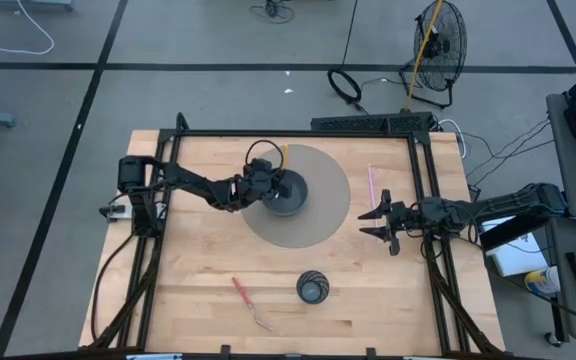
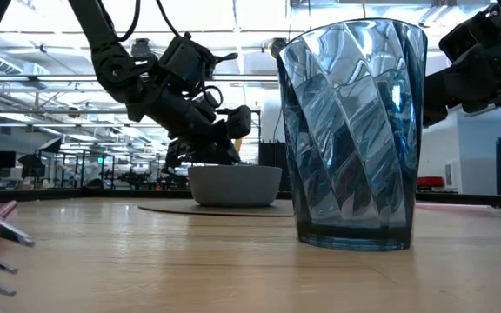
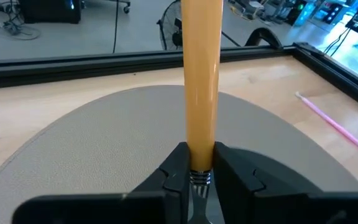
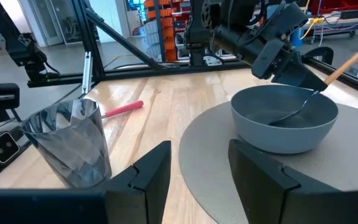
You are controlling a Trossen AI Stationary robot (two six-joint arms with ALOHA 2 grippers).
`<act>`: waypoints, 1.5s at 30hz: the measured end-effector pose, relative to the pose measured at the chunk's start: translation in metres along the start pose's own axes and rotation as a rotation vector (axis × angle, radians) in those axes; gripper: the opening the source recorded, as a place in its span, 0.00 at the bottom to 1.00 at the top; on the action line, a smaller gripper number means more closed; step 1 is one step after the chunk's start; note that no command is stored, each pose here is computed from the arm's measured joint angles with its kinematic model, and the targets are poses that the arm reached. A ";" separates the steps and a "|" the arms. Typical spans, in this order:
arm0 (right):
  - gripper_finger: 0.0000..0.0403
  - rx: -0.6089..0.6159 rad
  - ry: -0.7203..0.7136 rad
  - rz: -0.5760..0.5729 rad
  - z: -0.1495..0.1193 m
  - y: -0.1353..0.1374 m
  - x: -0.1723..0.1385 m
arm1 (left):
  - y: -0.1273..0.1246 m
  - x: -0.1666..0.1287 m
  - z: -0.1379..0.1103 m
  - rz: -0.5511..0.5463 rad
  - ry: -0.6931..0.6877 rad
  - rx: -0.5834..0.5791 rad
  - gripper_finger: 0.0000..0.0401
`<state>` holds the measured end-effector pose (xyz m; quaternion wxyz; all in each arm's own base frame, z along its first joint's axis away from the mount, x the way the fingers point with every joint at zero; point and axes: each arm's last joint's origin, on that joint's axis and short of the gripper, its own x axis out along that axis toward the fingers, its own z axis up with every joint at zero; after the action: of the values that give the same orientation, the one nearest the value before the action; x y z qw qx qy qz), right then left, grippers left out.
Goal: Pick & Place Utensil
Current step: Put the yellow spoon into the dark blue bowl, then put the pink fork into the dark blue bowl
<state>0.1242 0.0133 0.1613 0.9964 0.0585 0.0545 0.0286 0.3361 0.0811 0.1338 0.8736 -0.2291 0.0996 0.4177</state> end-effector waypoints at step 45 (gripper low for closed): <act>0.39 0.026 0.012 -0.002 -0.001 0.000 0.000 | -0.009 -0.112 0.062 -0.193 0.181 0.561 0.28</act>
<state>0.1245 0.0133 0.1601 0.9952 0.0712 0.0609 0.0274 0.2716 0.0296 0.2321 0.9259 -0.0236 0.2663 0.2670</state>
